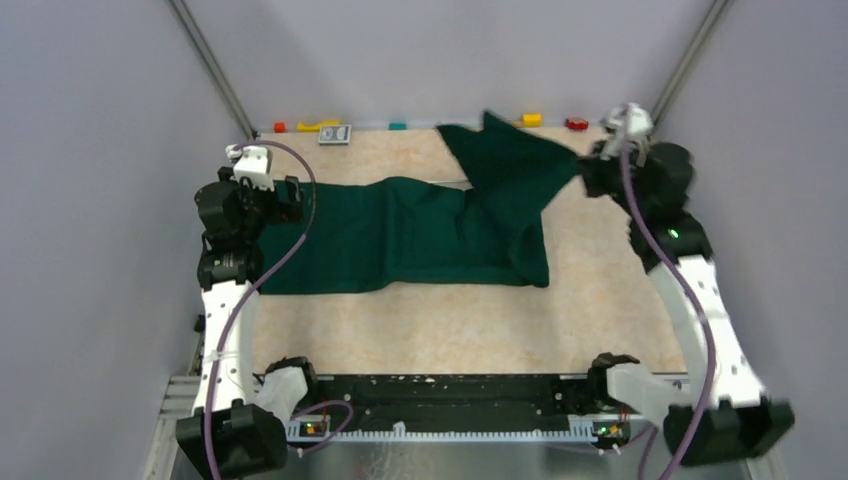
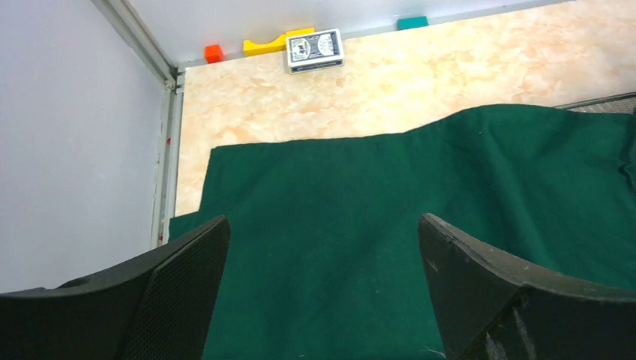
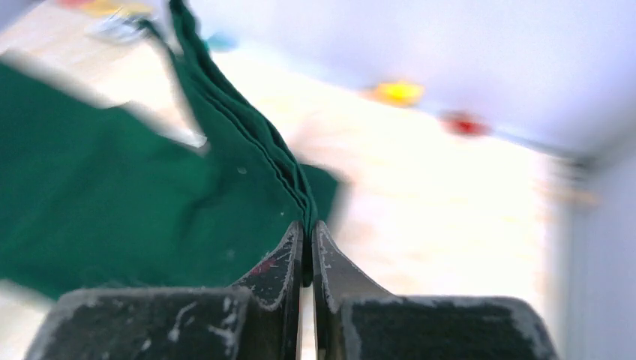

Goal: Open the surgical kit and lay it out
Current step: Open the surgical kit at the center of the board.

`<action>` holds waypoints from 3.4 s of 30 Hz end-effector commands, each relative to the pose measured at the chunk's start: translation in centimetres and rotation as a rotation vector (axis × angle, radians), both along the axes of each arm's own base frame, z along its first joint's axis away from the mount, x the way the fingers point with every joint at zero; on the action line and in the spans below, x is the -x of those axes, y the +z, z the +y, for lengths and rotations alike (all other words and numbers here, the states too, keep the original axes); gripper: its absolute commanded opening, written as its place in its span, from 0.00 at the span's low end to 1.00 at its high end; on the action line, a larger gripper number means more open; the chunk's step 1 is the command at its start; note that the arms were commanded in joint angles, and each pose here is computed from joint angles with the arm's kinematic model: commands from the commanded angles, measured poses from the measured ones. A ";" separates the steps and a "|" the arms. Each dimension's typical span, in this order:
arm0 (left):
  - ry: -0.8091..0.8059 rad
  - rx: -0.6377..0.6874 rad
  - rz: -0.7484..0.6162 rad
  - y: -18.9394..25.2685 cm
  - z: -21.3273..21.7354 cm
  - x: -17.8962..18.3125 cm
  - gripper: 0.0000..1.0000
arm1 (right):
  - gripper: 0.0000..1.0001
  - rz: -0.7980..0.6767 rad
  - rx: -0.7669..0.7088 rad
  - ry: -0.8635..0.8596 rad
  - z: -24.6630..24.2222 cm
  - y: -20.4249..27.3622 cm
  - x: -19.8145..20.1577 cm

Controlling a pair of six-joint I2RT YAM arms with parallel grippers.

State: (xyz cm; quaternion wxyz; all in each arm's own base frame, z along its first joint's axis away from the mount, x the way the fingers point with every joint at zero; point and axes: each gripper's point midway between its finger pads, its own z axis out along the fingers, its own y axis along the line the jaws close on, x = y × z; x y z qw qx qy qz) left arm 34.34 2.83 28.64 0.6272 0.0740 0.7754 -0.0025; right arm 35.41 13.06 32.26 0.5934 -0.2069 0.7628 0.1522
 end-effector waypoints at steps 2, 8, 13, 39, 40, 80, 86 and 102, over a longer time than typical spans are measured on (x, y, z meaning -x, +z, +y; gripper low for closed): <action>-0.074 -0.009 -0.080 2.2 -1.2 -0.3 0.99 | 0.00 -0.130 0.256 -0.480 -16.2 -0.3 5.5; -0.099 -0.036 -0.061 -0.8 -1.5 0.2 0.99 | 0.22 0.057 0.546 -0.891 -28.3 -9.2 10.7; -0.108 -0.062 -0.039 -2.7 -1.4 0.3 0.99 | 0.44 0.124 0.668 -0.955 -31.5 -12.3 10.4; -0.099 0.008 0.024 -5.1 -1.0 -2.9 0.99 | 0.61 0.508 0.736 -0.422 -29.5 -28.3 3.2; -0.094 0.008 0.028 -5.2 -0.9 -3.0 0.99 | 0.60 0.539 0.768 -0.425 -30.3 -28.9 3.5; -0.813 0.303 0.230 -14.2 -14.2 -18.4 0.99 | 0.72 0.391 0.563 -0.168 -18.5 -18.7 -3.7; -0.928 0.439 0.292 -16.0 -16.6 -20.0 0.99 | 0.72 0.405 0.455 -0.097 -15.0 -18.1 -2.6; -1.066 0.631 0.396 -17.1 -19.2 -17.8 0.98 | 0.72 0.462 0.402 -0.068 -13.2 -20.5 -1.7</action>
